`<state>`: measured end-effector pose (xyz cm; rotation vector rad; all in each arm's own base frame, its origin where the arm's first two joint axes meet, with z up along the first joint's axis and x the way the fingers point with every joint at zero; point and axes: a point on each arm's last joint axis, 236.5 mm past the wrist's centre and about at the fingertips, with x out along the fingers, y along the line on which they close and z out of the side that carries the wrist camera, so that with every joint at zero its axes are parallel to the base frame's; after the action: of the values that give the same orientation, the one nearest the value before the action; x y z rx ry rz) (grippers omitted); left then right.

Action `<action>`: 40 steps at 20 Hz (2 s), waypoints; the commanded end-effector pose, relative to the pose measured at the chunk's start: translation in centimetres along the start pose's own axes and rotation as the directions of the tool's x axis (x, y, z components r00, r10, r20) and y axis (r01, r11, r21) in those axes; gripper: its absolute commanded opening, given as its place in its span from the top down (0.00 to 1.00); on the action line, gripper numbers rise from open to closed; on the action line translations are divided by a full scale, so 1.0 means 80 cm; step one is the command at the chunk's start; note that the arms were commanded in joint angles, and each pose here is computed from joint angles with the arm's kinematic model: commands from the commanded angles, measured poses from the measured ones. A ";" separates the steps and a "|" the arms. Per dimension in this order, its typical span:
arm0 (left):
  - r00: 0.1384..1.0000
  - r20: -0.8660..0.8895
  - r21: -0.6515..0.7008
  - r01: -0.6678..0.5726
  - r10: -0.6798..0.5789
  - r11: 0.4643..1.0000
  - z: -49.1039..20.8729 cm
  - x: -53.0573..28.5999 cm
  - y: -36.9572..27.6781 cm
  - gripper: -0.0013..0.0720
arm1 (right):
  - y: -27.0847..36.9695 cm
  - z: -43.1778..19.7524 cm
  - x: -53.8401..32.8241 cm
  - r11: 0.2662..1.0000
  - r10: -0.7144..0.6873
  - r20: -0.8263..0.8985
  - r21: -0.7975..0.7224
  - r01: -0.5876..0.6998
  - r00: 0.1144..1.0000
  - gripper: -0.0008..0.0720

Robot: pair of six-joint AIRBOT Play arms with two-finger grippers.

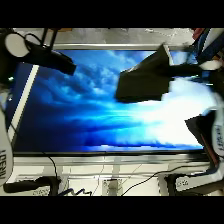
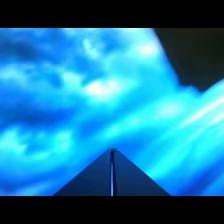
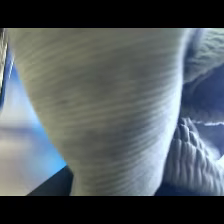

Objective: Fold the clothes and pants, and hang the long-sleeved shirts on hangers.

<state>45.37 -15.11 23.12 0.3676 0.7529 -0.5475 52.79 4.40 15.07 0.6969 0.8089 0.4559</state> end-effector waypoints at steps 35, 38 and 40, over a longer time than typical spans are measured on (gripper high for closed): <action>0.996 -0.029 0.041 -0.088 0.089 0.995 -0.025 -0.102 -0.001 0.94 | -0.117 -0.067 -0.436 0.619 -0.783 0.133 0.269 0.738 0.608 0.94; 0.996 -0.029 0.041 -0.088 0.089 0.995 -0.025 -0.102 -0.001 0.94 | -0.080 -0.059 -0.349 0.601 -0.783 0.085 -0.149 0.785 0.616 0.94; 0.996 -0.029 0.041 -0.088 0.089 0.995 -0.025 -0.102 0.000 0.94 | -0.062 -0.052 -0.314 0.541 -0.802 0.107 -0.285 0.791 0.587 0.94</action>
<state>39.39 -11.42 27.61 0.4445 0.7541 -0.4747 31.65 -16.65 22.19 0.2763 0.9357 -0.3628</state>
